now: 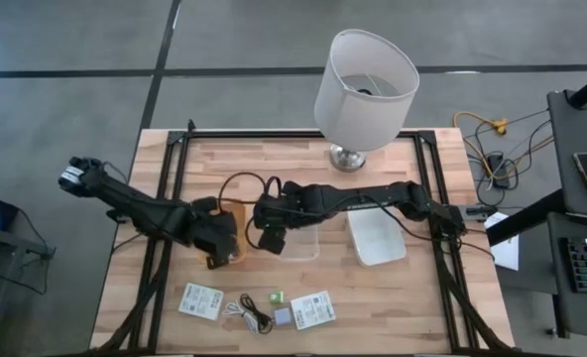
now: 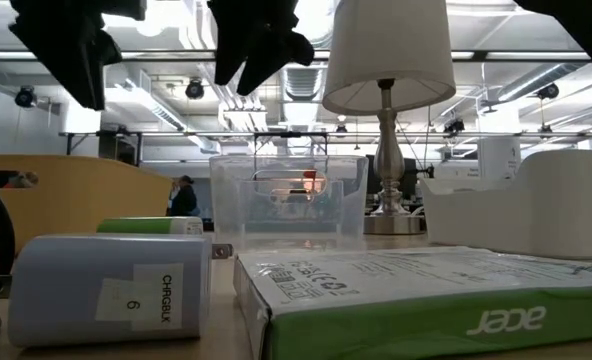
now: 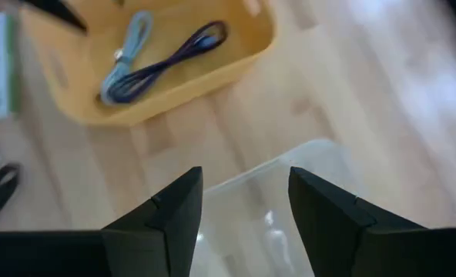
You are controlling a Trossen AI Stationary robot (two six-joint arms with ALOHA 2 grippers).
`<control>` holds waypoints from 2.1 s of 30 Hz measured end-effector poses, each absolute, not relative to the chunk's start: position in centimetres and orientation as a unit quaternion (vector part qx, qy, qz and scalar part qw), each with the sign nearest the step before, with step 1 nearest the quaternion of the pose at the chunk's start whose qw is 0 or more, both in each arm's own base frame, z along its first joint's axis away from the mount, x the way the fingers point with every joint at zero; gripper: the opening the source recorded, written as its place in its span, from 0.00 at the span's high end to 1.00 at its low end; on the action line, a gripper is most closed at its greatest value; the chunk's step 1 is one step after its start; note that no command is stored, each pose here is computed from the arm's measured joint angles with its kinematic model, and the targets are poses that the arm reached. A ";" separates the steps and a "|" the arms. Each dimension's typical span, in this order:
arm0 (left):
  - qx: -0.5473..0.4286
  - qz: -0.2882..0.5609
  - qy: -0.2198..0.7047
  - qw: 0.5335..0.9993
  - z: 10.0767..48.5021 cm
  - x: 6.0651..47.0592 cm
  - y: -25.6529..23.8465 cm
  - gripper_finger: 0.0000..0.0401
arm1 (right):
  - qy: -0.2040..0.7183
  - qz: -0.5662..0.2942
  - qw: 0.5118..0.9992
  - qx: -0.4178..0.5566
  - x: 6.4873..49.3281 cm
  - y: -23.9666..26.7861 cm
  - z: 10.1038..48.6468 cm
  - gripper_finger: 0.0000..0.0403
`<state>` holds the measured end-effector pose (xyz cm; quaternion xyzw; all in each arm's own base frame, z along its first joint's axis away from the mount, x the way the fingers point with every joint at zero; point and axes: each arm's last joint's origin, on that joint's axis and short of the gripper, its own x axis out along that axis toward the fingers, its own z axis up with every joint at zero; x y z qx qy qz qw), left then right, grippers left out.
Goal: Pick and place items into bin
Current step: Put the white charger cable into the yellow bin
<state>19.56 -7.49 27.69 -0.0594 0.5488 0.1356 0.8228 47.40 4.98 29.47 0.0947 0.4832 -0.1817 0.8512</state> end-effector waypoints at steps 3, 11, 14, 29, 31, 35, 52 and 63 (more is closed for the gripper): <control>-0.078 0.120 0.551 0.822 27.9 18.8 -7.2 0.64 | 0.497 -0.160 0.847 0.096 47.3 5.0 29.4 0.55; -0.042 0.014 0.486 0.873 29.8 16.4 -7.4 0.61 | 0.530 -0.024 0.843 0.091 47.2 8.2 28.8 0.55; -0.026 -0.085 0.436 0.895 30.8 15.3 -8.2 0.61 | 0.535 -0.001 0.842 0.072 46.8 10.7 28.5 0.55; 0.042 -0.287 0.408 0.866 24.6 16.1 -16.4 0.61 | 0.539 -0.042 0.838 0.078 43.3 19.5 28.4 0.55; 0.050 -0.275 0.409 0.869 24.2 17.1 -17.5 0.61 | 0.542 -0.036 0.837 0.069 42.6 20.8 28.3 0.55; 0.071 -0.259 0.434 0.860 22.7 19.2 -19.7 0.61 | 0.533 -0.045 0.843 0.057 41.5 22.9 28.3 0.55; 0.108 -0.188 0.526 0.822 17.1 23.7 -23.4 0.62 | 0.504 -0.113 0.850 0.100 37.3 28.6 28.1 0.55; 0.106 -0.188 0.538 0.815 16.3 23.9 -23.4 0.81 | 0.497 -0.135 0.849 0.119 36.7 29.3 27.7 0.55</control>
